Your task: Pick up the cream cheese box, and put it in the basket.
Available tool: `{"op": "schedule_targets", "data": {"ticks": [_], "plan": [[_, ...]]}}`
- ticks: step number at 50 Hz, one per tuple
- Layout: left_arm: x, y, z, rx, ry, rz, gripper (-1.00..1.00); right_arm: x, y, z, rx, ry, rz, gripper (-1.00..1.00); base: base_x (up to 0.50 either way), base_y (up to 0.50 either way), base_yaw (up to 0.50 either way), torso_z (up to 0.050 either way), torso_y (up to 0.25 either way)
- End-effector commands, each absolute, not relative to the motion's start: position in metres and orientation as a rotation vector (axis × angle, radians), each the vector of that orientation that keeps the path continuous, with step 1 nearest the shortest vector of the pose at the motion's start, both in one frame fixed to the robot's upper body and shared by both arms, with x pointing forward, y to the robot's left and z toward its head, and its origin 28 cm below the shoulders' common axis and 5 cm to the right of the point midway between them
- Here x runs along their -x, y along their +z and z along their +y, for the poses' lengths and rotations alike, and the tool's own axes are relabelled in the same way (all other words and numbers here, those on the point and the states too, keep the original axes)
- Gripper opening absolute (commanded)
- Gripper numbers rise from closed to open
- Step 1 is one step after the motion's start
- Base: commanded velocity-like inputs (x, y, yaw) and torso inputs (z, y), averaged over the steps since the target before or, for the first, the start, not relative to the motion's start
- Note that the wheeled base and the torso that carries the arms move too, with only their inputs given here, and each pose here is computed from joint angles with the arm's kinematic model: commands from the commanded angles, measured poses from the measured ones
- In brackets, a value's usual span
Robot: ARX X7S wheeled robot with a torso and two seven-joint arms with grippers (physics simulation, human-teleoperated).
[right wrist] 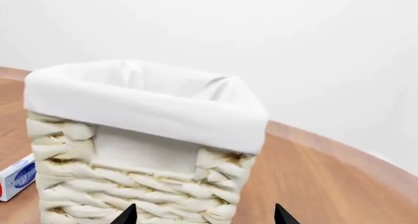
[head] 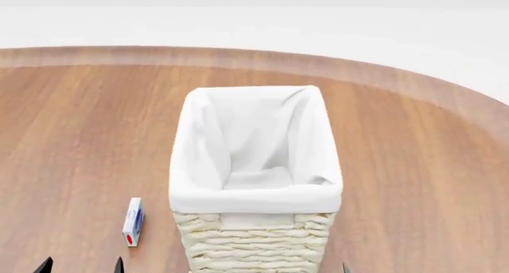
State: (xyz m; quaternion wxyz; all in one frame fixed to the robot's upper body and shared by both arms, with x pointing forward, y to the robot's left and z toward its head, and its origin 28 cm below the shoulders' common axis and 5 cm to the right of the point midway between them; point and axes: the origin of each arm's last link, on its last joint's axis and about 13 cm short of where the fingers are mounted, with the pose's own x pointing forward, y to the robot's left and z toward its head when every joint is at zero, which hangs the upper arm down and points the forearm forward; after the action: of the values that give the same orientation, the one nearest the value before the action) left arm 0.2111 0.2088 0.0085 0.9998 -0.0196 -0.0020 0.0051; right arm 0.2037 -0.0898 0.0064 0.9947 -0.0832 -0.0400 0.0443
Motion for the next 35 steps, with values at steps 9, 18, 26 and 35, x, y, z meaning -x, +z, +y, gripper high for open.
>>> {"op": "schedule_targets", "data": {"ticks": [9,18,26,35], "plan": [[-0.2122,0.009,0.2103,0.041,0.02,0.0,1.0,-0.2045,0.004,-0.0896,0.16,0.097,-0.07,1.0,0.0,0.0,0.0,0.0,0.0],[-0.2134,0.0101,0.2107,0.039,0.025,0.0,1.0,-0.2044,0.0038,-0.0895,0.161,0.101,-0.073,1.0,0.0,0.0,0.0,0.0,0.0],[-0.2144,0.0104,0.2108,0.004,0.046,-0.014,1.0,-0.2047,0.0032,-0.0895,0.163,0.103,-0.071,1.0,0.0,0.0,0.0,0.0,-0.125],[-0.2145,0.0096,0.211,0.015,0.051,-0.01,1.0,-0.2045,0.0027,-0.089,0.166,0.107,-0.069,1.0,0.0,0.0,0.0,0.0,-0.25]]}}
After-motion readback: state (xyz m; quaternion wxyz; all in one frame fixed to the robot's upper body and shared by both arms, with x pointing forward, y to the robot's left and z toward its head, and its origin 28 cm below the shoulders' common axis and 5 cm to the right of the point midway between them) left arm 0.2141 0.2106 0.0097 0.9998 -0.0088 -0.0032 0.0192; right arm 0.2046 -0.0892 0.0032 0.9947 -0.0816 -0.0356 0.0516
